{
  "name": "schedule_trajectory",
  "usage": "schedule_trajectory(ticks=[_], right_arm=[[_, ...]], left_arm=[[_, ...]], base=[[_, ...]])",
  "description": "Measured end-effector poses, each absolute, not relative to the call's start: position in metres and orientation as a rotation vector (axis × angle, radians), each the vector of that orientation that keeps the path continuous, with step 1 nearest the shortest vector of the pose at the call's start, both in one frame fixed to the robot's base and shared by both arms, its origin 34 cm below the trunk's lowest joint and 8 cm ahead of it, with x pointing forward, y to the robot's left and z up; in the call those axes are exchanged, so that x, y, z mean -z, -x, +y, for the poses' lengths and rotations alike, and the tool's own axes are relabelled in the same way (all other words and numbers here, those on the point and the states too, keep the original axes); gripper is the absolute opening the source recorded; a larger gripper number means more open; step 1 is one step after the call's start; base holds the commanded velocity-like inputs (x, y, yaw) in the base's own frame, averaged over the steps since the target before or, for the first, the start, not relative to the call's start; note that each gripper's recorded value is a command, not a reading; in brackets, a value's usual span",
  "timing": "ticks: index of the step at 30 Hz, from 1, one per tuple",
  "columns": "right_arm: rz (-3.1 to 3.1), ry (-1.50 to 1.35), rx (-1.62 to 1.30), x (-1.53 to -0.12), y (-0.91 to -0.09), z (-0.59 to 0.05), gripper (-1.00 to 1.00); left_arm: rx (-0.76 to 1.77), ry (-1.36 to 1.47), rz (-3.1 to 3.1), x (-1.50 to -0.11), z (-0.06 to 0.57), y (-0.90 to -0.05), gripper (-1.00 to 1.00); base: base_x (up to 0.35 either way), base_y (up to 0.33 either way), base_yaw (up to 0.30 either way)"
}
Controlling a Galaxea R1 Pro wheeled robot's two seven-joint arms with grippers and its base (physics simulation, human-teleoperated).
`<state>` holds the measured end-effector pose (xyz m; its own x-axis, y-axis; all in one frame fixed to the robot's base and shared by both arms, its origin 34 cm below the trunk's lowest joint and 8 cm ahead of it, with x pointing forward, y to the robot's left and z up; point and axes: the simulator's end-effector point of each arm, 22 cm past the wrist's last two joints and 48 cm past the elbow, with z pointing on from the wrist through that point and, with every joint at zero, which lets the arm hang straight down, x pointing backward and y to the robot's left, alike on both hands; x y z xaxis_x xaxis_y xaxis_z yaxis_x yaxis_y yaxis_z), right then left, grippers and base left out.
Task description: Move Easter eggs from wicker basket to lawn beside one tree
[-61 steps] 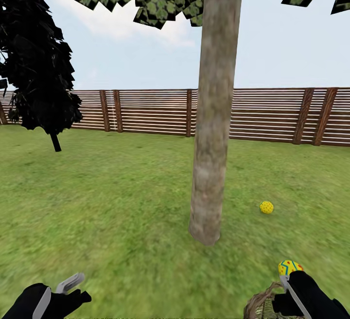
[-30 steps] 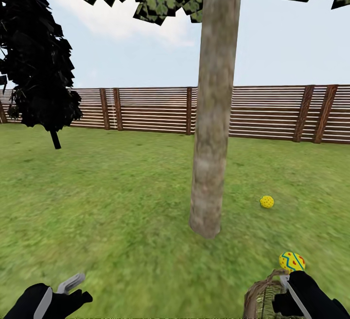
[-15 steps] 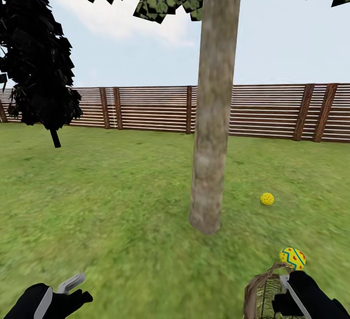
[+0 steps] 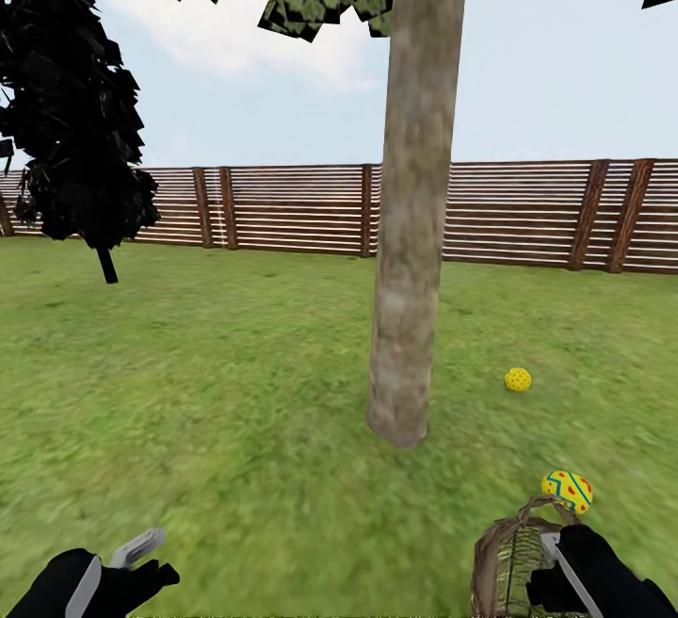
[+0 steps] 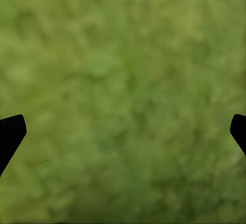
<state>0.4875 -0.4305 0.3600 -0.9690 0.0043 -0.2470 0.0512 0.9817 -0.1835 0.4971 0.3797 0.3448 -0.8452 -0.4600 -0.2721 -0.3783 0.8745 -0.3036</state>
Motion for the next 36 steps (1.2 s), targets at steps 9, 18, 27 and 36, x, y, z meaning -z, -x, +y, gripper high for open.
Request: schedule_trajectory(ticks=[9, 18, 27, 36], right_arm=[[2.879, -0.040, 0.277, -0.340, -0.482, -0.431, 1.00], [2.905, -0.042, 0.273, -0.323, -0.477, -0.430, 1.00], [2.941, -0.035, 0.277, -0.308, -0.470, -0.430, 1.00], [2.978, -0.030, 0.280, -0.293, -0.462, -0.430, 1.00]], left_arm=[[0.341, 0.625, 2.708, -0.324, 0.379, -0.491, 1.00], [0.335, 0.634, 2.736, -0.307, 0.378, -0.485, 1.00], [0.331, 0.644, 2.772, -0.291, 0.375, -0.477, 1.00], [0.323, 0.657, 2.807, -0.275, 0.375, -0.469, 1.00]], base=[[0.000, 0.000, 0.000], [0.000, 0.000, 0.000], [0.000, 0.000, 0.000], [0.000, 0.000, 0.000]])
